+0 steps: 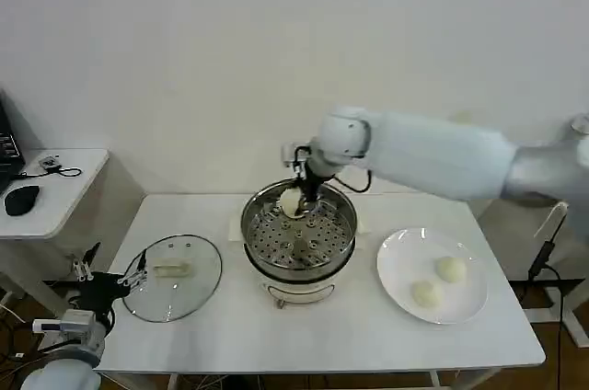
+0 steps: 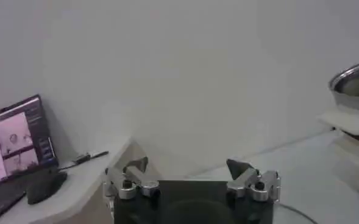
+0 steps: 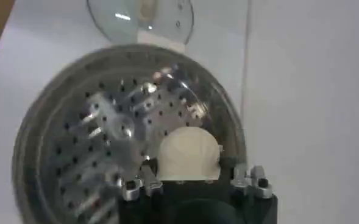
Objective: Take steamed baozi put them in steamer then cover it.
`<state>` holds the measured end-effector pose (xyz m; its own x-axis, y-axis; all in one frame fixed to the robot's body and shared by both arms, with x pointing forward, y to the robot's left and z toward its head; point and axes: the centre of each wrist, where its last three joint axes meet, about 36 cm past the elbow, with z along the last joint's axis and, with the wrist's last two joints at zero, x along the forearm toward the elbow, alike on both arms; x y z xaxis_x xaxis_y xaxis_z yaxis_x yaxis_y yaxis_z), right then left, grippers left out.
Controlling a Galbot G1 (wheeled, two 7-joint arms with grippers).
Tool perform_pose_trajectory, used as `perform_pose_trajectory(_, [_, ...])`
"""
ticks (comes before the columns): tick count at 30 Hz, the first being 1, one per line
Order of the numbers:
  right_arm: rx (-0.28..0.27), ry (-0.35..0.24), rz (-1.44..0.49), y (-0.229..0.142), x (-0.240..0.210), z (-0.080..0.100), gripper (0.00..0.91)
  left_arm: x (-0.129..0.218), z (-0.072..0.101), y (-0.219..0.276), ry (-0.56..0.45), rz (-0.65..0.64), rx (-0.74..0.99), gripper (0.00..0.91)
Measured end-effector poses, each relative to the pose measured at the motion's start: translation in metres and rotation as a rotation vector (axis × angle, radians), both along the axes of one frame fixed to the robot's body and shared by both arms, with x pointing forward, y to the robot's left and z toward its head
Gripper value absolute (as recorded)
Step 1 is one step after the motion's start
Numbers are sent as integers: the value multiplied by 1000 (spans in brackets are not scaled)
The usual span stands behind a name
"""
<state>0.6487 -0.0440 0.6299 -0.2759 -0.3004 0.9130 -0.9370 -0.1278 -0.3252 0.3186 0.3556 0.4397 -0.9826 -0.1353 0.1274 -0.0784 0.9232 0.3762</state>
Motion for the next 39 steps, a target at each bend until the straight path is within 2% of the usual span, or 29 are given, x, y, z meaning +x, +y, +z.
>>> perform_pose_trajectory(6, [-6, 30, -18, 26, 1, -24, 685, -2, 2, 0, -5, 6, 1, 907])
perform_pose_trajectory(17, [-24, 47, -42, 50, 4, -51, 695, -4, 2, 1, -8, 8, 1, 907])
perform_pose_trajectory(19, [-25, 50, -48, 51, 4, -55, 907, -4, 2, 0, -8, 7, 0, 907])
perform_pose_trajectory(25, [-22, 53, -53, 52, 4, -58, 907, -5, 2, -1, -8, 5, 0, 907])
perform_pose_trajectory(31, [-2, 40, -44, 47, 6, -40, 907, -5, 1, -3, -7, 2, -3, 907])
perform_pose_trajectory(39, [-11, -4, 0, 14, 6, 5, 907, -3, 1, -7, -8, -6, -9, 907])
